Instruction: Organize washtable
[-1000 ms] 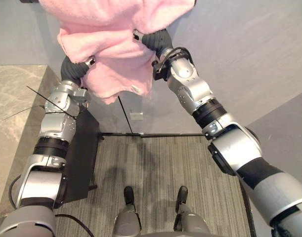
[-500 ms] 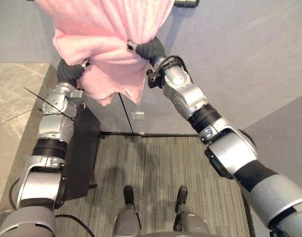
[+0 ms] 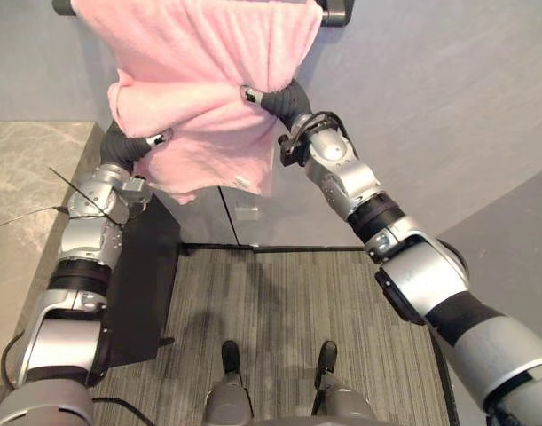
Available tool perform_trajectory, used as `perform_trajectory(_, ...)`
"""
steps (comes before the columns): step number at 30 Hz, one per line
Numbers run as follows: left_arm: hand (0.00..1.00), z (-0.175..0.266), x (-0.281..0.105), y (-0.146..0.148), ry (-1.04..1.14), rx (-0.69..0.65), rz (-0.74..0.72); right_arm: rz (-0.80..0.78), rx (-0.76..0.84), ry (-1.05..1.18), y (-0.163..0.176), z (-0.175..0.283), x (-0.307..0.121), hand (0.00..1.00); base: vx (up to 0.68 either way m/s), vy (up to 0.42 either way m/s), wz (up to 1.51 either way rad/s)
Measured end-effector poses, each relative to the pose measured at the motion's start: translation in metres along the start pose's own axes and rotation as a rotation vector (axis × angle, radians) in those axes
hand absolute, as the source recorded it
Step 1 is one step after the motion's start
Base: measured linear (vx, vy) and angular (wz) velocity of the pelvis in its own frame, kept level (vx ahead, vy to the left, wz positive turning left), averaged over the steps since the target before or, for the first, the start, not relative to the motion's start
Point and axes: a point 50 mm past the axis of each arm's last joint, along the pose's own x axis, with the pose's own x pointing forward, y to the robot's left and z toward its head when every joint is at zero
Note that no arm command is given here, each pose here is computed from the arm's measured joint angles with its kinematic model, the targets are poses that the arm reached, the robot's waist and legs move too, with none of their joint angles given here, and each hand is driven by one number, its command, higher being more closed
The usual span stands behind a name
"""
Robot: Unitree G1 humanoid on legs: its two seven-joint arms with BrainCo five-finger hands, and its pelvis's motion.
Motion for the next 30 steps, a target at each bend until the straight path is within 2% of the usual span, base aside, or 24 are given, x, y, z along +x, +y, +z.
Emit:
perform_trajectory(7,0.0,-0.005,-0.012,0.021,0.044,0.045,0.042,-0.094,-0.008,0.169,-0.043,-0.047,-0.028,0.0,0.0,-0.001,-0.02)
perform_trajectory(19,0.0,-0.014,-0.016,0.029,0.093,0.039,0.075,-0.155,-0.06,0.167,-0.08,-0.042,-0.044,0.0,0.0,-0.002,-0.02)
perform_trajectory(21,0.0,-0.012,-0.02,0.039,0.076,0.025,0.135,-0.179,-0.004,0.085,-0.084,-0.031,-0.049,0.0,0.0,0.0,0.0)
perform_trajectory(23,0.0,0.001,-0.029,0.054,-0.029,-0.046,0.294,-0.282,0.084,-0.093,-0.1,-0.005,-0.065,0.0,0.0,0.0,0.0)
perform_trajectory(26,0.0,0.018,-0.046,0.062,-0.168,-0.087,0.462,-0.448,0.081,-0.239,-0.122,0.015,-0.087,0.0,0.0,0.0,0.0)
perform_trajectory(30,0.0,0.032,-0.056,0.059,-0.268,-0.055,0.506,-0.457,0.05,-0.368,-0.119,0.037,-0.098,0.0,0.0,0.0,0.0)
